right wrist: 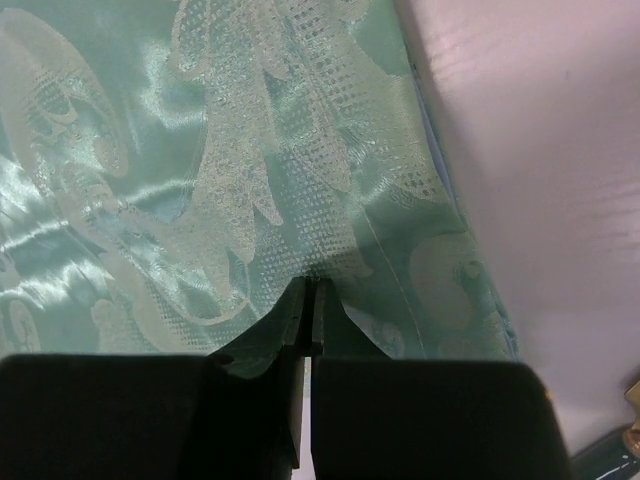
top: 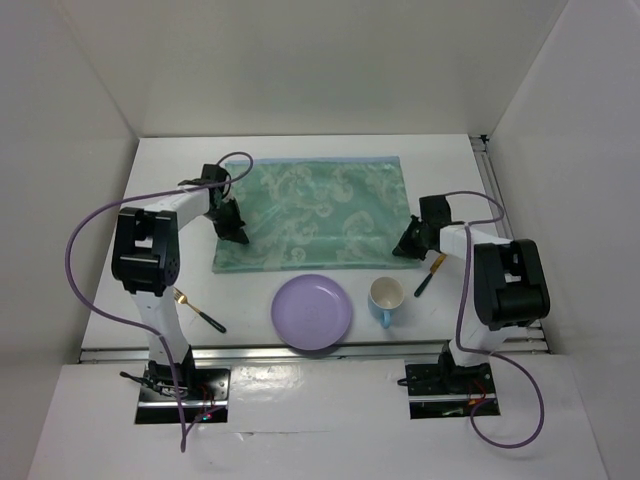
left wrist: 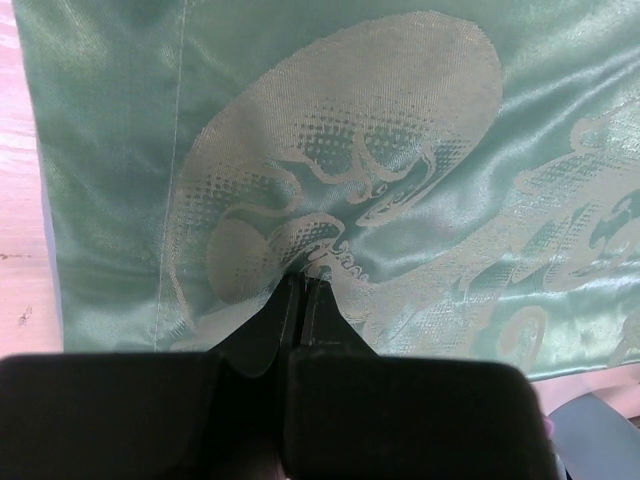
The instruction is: Set the dinner table for one person
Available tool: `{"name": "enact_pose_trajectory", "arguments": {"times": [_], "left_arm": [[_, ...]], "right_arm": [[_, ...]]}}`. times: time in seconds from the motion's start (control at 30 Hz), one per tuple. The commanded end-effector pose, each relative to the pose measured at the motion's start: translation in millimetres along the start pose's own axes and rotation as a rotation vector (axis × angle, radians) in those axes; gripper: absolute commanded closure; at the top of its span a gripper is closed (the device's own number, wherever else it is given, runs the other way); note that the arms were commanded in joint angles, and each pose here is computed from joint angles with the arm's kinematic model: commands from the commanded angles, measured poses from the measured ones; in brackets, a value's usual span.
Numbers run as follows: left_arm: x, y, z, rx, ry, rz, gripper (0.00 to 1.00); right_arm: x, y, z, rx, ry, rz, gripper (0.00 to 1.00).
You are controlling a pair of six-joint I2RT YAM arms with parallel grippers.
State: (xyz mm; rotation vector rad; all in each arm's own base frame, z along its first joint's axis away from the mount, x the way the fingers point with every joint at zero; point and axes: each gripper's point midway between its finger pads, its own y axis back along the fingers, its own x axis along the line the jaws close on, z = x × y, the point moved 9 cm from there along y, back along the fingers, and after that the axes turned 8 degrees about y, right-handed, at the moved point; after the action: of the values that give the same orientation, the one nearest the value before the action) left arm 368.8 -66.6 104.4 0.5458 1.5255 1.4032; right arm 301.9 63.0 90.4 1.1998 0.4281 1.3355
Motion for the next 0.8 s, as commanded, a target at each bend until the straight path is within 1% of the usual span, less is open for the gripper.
{"name": "enact_pose_trajectory", "arguments": {"times": [0.0,0.3,0.33,0.37,0.4,0.43,0.47,0.5,0.53,0.57,0.6,0.67,0.7,0.73,0.77], "left_arm": [[17,-7,-15,0.026,0.016,0.077,1.00],[12,8,-11,0.001,0.013,0.086,1.00],[8,15,-8,-0.013,0.009,0.076,0.96],[7,19,-8,-0.014,0.009,0.075,0.89],[3,26,-6,-0.030,0.005,0.063,0.83],[0,33,-4,-0.051,-0.012,0.049,0.78],[0,45,-5,-0.071,-0.013,0.061,0.66],[-4,54,-2,-0.096,-0.019,0.042,0.61],[-6,63,0,-0.119,-0.034,0.044,0.56],[-8,71,1,-0.138,-0.036,0.044,0.52],[-10,83,-1,-0.159,-0.040,0.029,0.40],[-14,103,1,-0.214,-0.055,0.022,0.26],[-14,111,-1,-0.223,-0.057,0.016,0.20],[-17,128,-4,-0.265,-0.064,-0.014,0.10],[-18,136,-5,-0.285,-0.068,-0.028,0.07]], "right_arm": [[-12,2,-28,0.057,-0.001,-0.115,1.00],[5,24,-11,0.006,0.033,-0.110,1.00],[12,31,-3,-0.014,0.042,-0.115,1.00],[17,39,4,-0.044,0.044,-0.118,1.00],[21,46,11,-0.065,0.046,-0.117,1.00],[31,63,25,-0.116,0.063,-0.097,0.87],[37,74,33,-0.143,0.081,-0.082,0.70],[42,85,41,-0.178,0.096,-0.075,0.56],[52,106,53,-0.234,0.112,-0.045,0.47],[56,116,57,-0.254,0.122,-0.034,0.39],[59,125,60,-0.268,0.133,-0.028,0.33],[59,145,57,-0.262,0.153,-0.034,0.28],[58,152,54,-0.265,0.153,-0.032,0.22],[55,156,47,-0.248,0.163,-0.025,0.18],[49,164,28,-0.227,0.172,-0.013,0.13]]}}
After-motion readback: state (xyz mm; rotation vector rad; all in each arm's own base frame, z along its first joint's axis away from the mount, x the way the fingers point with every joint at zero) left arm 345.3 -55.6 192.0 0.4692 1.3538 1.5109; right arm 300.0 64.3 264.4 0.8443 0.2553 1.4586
